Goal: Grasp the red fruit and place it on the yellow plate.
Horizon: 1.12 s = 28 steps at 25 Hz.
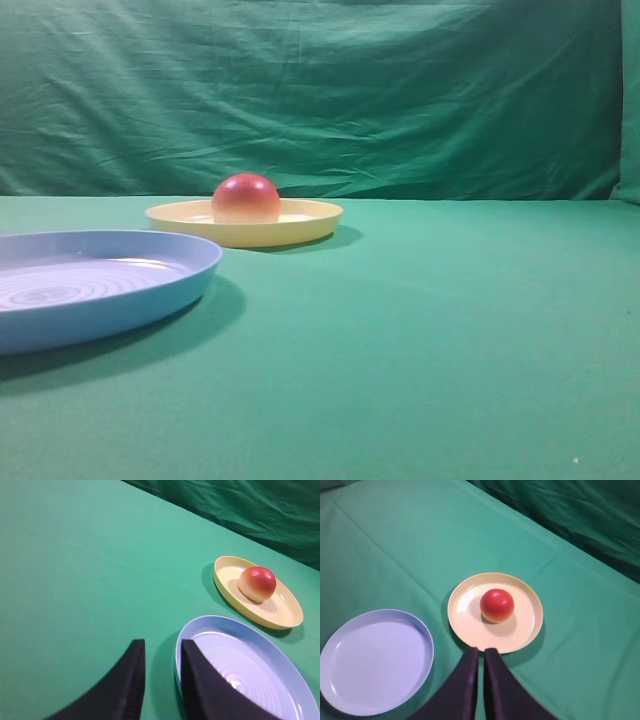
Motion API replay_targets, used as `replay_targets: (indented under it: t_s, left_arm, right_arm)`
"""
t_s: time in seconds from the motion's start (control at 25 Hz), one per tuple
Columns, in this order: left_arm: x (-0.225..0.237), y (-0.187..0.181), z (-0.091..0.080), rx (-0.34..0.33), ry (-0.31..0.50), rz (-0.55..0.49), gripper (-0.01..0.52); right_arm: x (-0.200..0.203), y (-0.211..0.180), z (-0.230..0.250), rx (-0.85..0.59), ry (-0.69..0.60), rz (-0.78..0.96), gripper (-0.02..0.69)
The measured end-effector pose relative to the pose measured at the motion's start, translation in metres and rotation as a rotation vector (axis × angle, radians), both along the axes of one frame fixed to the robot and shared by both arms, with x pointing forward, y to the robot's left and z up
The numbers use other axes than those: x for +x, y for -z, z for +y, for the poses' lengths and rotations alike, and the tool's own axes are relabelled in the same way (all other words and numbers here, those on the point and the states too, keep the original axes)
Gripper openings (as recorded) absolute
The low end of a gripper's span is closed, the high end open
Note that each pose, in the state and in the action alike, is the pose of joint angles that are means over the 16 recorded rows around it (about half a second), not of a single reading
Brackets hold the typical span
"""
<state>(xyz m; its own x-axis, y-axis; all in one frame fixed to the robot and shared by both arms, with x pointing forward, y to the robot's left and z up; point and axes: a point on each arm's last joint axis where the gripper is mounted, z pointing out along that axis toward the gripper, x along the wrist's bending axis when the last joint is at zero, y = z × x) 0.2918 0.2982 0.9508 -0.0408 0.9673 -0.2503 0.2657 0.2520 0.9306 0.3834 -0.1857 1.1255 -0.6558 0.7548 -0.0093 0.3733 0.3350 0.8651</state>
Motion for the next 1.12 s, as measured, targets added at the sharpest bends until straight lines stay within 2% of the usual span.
replay_targets:
  t_s: [0.28,0.64,0.84,1.12]
  left_arm:
    - [0.0,0.0,0.0,0.0,0.0,0.0,0.157]
    - [0.0,0.0,0.0,0.0,0.0,0.0,0.157]
    - [0.0,0.0,0.0,0.0,0.0,0.0,0.157]
    - [0.0,0.0,0.0,0.0,0.0,0.0,0.157]
  right_arm:
    - [-0.035,0.023,-0.026,-0.018,-0.005,0.0,0.0]
    - [-0.051,0.029,-0.044,-0.065,0.033,-0.008,0.0]
    - [-0.053,0.029,-0.055,-0.048,0.114,-0.052,0.0]
    - [-0.062,0.045,-0.079,0.009,0.293,-0.146,0.0]
